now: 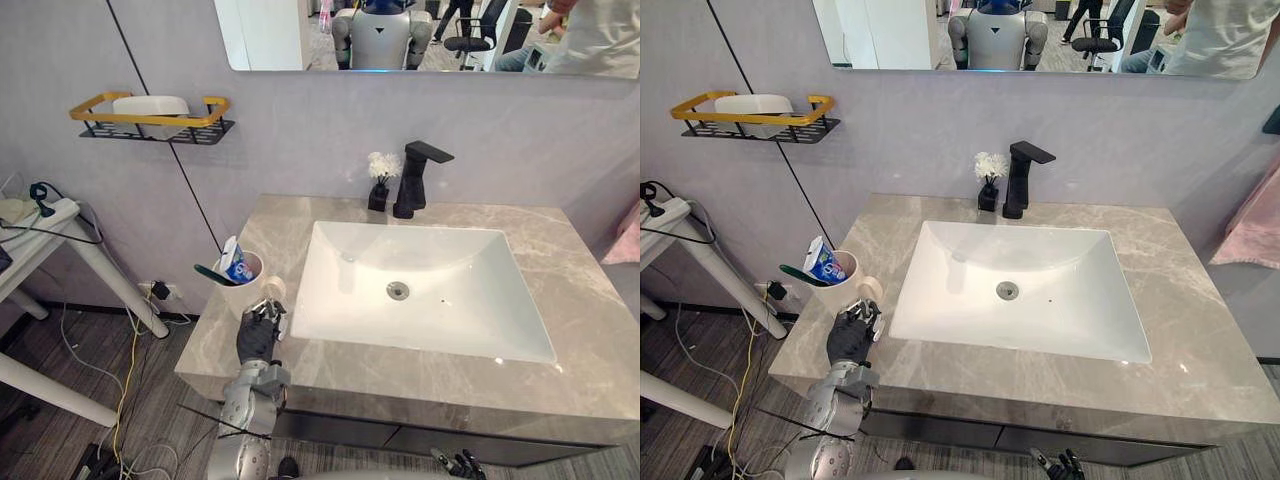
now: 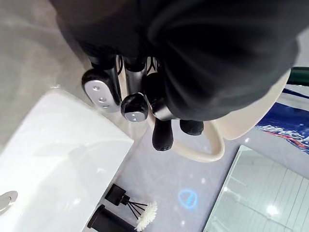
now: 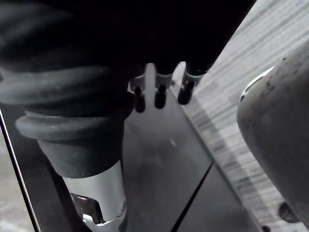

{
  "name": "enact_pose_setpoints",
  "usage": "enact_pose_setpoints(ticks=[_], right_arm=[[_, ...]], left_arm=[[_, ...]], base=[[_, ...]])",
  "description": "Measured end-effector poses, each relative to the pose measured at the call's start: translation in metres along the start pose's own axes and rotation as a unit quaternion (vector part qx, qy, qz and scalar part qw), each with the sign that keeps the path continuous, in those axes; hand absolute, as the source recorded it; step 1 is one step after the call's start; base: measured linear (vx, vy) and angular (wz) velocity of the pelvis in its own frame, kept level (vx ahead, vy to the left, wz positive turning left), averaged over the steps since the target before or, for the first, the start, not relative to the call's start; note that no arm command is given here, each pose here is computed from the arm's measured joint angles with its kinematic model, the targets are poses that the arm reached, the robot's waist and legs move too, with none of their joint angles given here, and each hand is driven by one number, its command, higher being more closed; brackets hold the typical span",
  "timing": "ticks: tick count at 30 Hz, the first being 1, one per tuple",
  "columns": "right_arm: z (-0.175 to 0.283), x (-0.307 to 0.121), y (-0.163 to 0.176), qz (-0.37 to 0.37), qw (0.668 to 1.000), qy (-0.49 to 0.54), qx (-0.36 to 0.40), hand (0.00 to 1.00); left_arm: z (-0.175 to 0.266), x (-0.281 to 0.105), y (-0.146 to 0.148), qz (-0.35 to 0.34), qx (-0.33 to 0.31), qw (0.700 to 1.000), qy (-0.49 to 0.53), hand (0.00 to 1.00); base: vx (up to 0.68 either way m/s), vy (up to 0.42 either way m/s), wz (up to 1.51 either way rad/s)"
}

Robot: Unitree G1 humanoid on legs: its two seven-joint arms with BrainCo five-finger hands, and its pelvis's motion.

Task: Organize washtable

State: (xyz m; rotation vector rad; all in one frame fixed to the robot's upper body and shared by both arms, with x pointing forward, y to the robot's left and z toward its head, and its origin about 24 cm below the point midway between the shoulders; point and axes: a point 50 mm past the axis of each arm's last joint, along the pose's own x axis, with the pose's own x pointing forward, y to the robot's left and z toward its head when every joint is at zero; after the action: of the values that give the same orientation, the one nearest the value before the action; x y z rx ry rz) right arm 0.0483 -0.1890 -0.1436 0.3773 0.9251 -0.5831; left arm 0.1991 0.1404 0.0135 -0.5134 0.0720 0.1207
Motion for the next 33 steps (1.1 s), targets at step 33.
enact_pose_setpoints(ticks=[33], right_arm=[[0.002, 0.001, 0.001, 0.010, 1.000, 0.002, -0.003, 0.00]], left_arm=[[0.014, -0.013, 0.029, 0.068, 0.006, 0.997, -0.035, 1.00]], base=[[-0.01, -0.009, 0.00]])
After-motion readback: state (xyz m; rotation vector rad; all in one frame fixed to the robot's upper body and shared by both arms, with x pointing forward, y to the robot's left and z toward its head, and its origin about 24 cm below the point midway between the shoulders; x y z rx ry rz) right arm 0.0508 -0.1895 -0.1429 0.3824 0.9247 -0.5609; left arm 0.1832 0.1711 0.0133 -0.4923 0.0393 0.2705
